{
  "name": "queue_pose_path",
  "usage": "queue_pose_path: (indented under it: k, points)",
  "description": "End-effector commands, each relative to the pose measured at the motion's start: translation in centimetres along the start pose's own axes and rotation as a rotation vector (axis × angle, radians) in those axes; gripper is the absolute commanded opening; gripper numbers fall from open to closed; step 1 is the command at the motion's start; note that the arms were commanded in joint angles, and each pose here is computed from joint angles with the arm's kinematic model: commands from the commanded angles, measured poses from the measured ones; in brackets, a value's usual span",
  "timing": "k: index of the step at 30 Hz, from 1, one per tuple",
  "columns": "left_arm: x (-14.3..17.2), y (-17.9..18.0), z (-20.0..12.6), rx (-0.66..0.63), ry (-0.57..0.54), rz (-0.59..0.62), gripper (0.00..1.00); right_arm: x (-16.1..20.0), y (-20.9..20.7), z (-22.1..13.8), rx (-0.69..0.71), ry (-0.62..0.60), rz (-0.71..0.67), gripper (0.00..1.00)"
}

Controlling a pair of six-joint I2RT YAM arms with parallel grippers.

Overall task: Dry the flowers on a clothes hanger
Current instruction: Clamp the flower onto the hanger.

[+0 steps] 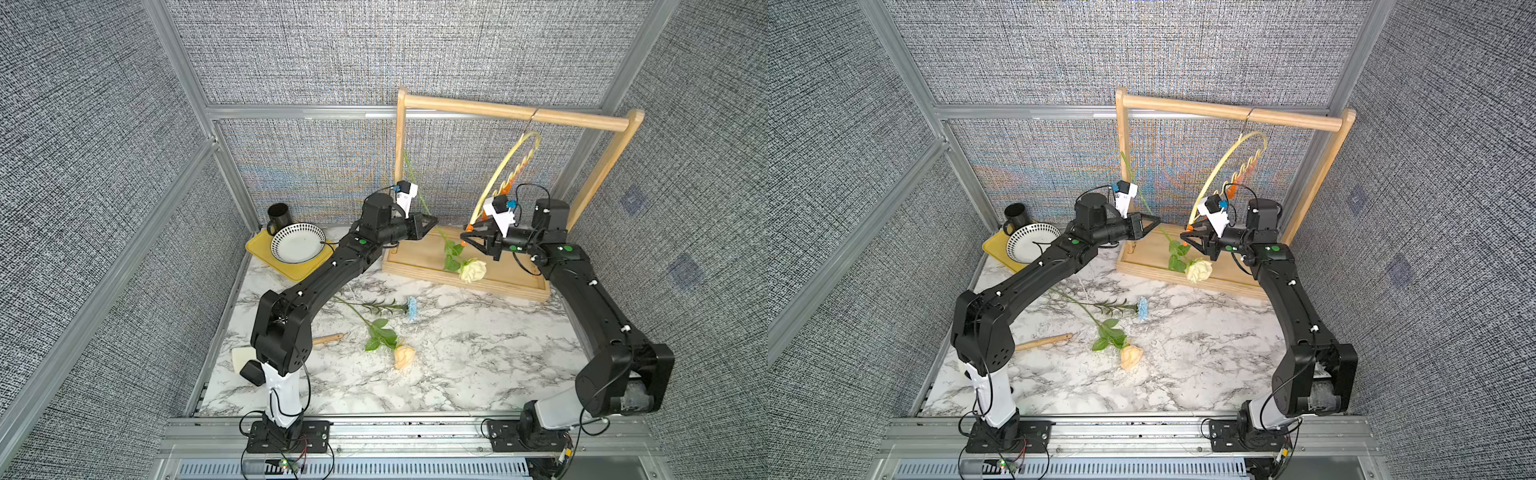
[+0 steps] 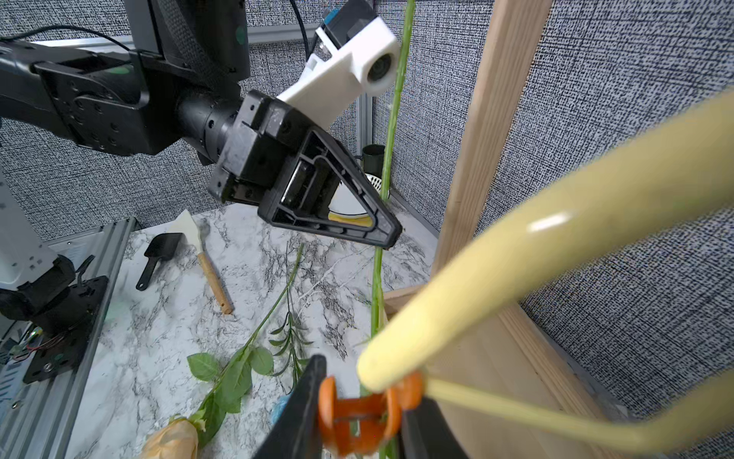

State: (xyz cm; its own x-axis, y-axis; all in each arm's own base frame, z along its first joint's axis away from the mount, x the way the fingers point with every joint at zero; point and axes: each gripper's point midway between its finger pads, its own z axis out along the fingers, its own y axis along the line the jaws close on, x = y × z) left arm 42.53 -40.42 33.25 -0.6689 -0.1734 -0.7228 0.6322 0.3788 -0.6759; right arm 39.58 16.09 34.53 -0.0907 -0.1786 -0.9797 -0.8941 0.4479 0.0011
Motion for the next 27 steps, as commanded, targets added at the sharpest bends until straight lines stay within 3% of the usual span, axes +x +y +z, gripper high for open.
queue_pose_path:
  k: [1,5,27]
  points:
    - [-0.4,-1.1,0.8,0.067,-0.025,-0.124,0.02,-0.8,-0.7,-0.1,0.039,-0.022,-0.016,0.30]
    - [0.3,-1.3,2.1,0.110,-0.027,-0.218,0.02,-0.8,-0.8,0.0,0.042,-0.034,-0.014,0.30]
    - [2.1,-2.0,4.3,0.177,0.033,-0.339,0.02,-0.1,-1.8,1.0,0.044,-0.010,-0.017,0.25]
